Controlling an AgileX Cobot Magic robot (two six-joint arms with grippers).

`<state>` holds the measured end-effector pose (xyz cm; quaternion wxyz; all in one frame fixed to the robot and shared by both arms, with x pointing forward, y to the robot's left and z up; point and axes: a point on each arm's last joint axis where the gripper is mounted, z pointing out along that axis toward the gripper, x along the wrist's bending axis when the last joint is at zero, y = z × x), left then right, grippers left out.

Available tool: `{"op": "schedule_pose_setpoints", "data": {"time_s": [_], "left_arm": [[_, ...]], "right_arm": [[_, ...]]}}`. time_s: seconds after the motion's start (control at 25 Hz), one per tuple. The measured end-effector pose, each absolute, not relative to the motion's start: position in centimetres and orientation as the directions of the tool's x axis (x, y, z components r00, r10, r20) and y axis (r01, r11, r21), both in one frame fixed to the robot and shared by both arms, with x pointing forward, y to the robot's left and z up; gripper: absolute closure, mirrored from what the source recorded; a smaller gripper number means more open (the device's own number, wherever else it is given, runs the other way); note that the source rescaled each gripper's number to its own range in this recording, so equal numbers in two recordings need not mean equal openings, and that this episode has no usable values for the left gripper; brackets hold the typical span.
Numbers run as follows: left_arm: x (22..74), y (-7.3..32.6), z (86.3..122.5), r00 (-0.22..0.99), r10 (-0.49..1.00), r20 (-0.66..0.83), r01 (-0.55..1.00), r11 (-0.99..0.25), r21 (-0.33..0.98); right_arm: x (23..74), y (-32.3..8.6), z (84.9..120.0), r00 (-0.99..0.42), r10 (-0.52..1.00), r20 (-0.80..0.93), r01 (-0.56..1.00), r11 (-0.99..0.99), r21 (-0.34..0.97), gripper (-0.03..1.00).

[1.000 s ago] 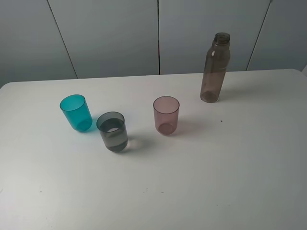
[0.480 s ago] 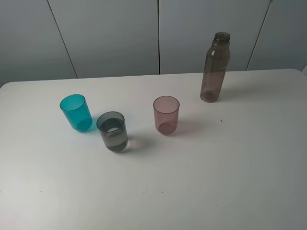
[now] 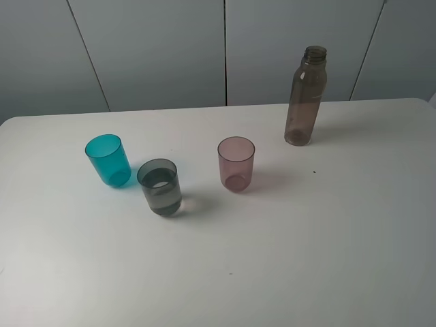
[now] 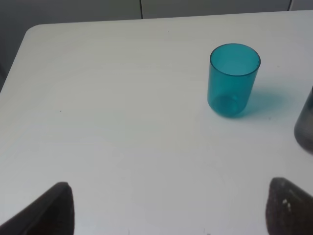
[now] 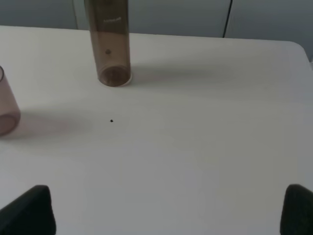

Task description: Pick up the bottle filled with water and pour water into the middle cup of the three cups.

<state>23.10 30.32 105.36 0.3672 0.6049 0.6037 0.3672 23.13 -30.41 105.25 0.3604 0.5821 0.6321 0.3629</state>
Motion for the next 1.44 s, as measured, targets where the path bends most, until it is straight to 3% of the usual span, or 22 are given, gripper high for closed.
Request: {"op": "schedule_pose_setpoints", "data": {"time_s": [1.44], "left_arm": [[23.1,30.32,105.36,0.001,1.0,-0.001,0.461,0.0,0.888]], "right_arm": [[23.13,-30.4,105.25,-0.056,0.998,-0.033,0.475,0.056,0.878,-0.03]]}}
